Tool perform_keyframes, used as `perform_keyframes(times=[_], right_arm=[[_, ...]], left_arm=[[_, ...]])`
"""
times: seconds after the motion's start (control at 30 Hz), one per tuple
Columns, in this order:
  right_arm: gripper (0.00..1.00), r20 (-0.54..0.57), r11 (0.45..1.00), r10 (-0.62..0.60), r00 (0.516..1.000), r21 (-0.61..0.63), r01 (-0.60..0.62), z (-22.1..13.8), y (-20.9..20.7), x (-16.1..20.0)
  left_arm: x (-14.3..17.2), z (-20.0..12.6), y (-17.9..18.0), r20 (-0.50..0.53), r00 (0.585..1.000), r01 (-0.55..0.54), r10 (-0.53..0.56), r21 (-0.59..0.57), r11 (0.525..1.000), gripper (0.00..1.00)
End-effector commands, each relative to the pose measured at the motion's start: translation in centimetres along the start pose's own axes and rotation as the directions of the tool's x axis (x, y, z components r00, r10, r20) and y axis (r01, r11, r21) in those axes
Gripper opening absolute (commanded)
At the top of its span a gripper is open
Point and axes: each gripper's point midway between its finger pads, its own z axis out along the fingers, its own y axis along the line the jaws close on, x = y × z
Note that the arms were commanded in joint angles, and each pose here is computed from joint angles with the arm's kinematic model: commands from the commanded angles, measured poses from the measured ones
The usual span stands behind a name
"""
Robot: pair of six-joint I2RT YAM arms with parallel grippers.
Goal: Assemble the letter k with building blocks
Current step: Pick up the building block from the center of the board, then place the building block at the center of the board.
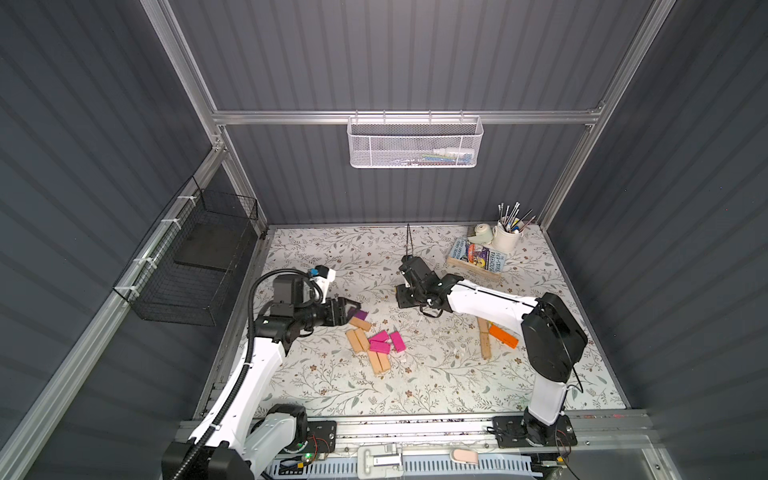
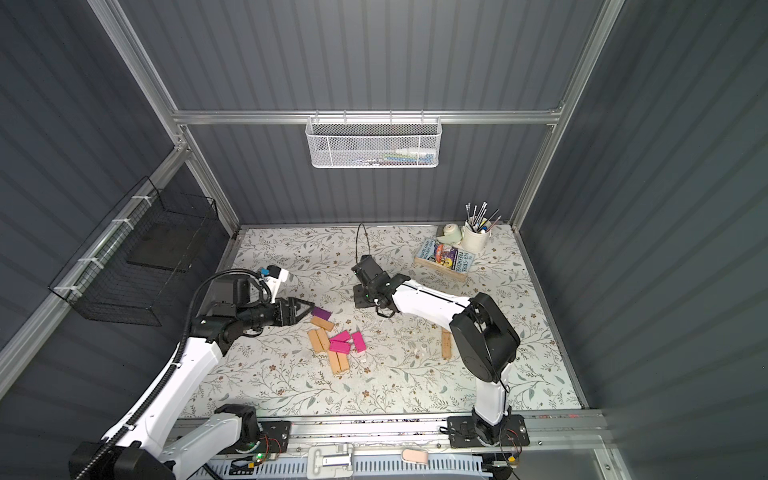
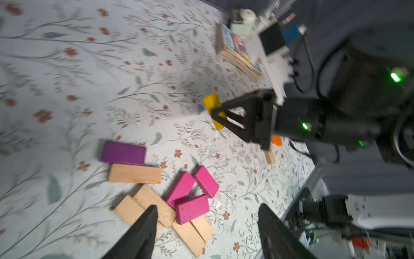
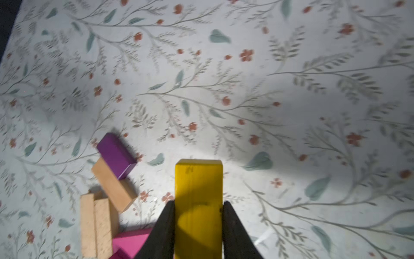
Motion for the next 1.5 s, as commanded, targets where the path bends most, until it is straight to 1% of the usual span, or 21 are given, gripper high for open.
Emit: perform_keyframes(times=[0.0, 0.03, 0.07, 0.13, 0.23, 0.47, 0.57, 0.77, 0.87, 1.2, 1.33, 1.37, 1.47], right_arm=[[0.33, -0.023, 0.986, 0.074, 0.997, 0.153, -0.07, 0.8, -3.4, 1.5], [0.33, -0.018, 0.982, 0.078, 0.997, 0.172, -0.074, 1.1, -3.9, 1.4], [0.33, -0.041, 0.977, 0.08, 0.996, 0.203, -0.07, 1.2, -4.6, 2.0], [0.33, -0.054, 0.968, 0.099, 0.994, 0.238, -0.084, 1.9, -5.7, 2.4], [0.33, -0.063, 0.954, 0.116, 0.991, 0.286, -0.093, 2.6, -7.0, 2.8], [0.34, -0.097, 0.947, 0.106, 0.99, 0.312, -0.071, 4.0, -8.1, 3.9], [0.35, -0.103, 0.944, 0.115, 0.988, 0.32, -0.077, 4.3, -8.5, 4.1], [0.42, -0.126, 0.943, 0.119, 0.985, 0.326, -0.072, 4.8, -8.7, 4.9], [0.45, -0.132, 0.943, 0.118, 0.984, 0.325, -0.07, 4.9, -8.7, 5.1], [0.48, -0.123, 0.95, 0.117, 0.985, 0.303, -0.075, 4.3, -8.3, 4.5], [0.5, -0.092, 0.955, 0.123, 0.988, 0.282, -0.093, 3.0, -7.7, 3.4], [0.51, -0.078, 0.957, 0.126, 0.989, 0.274, -0.1, 2.4, -7.6, 3.0], [0.52, -0.022, 0.966, 0.129, 0.991, 0.229, -0.121, -0.1, -6.8, 1.9]], left_arm=[[-1.2, -0.2, -3.9, 0.067, 0.974, -0.222, 0.216, 0.119, 0.968, 0.72], [-0.9, -0.2, -4.6, 0.075, 0.966, -0.258, 0.249, 0.157, 0.953, 0.72], [-0.6, -0.2, -5.3, 0.083, 0.956, -0.293, 0.283, 0.188, 0.937, 0.73], [0.0, -0.4, -6.7, 0.099, 0.929, -0.37, 0.357, 0.237, 0.898, 0.74], [0.5, -0.6, -7.2, 0.111, 0.903, -0.429, 0.415, 0.242, 0.87, 0.76], [1.2, 0.1, -6.0, 0.067, 0.904, -0.427, 0.423, 0.214, 0.879, 0.77], [1.4, 0.0, -5.9, 0.063, 0.896, -0.442, 0.439, 0.207, 0.873, 0.78], [1.5, -0.1, -5.7, 0.057, 0.894, -0.447, 0.445, 0.192, 0.874, 0.78], [1.5, -0.1, -5.6, 0.056, 0.894, -0.447, 0.445, 0.189, 0.874, 0.78], [1.4, 0.1, -4.7, 0.038, 0.897, -0.442, 0.441, 0.138, 0.886, 0.78], [1.1, 0.3, -3.5, 0.014, 0.913, -0.408, 0.408, 0.071, 0.91, 0.78], [1.0, 0.4, -3.1, 0.008, 0.922, -0.387, 0.388, 0.051, 0.92, 0.78], [0.3, 0.7, -1.0, -0.011, 0.958, -0.286, 0.286, -0.064, 0.956, 0.75]])
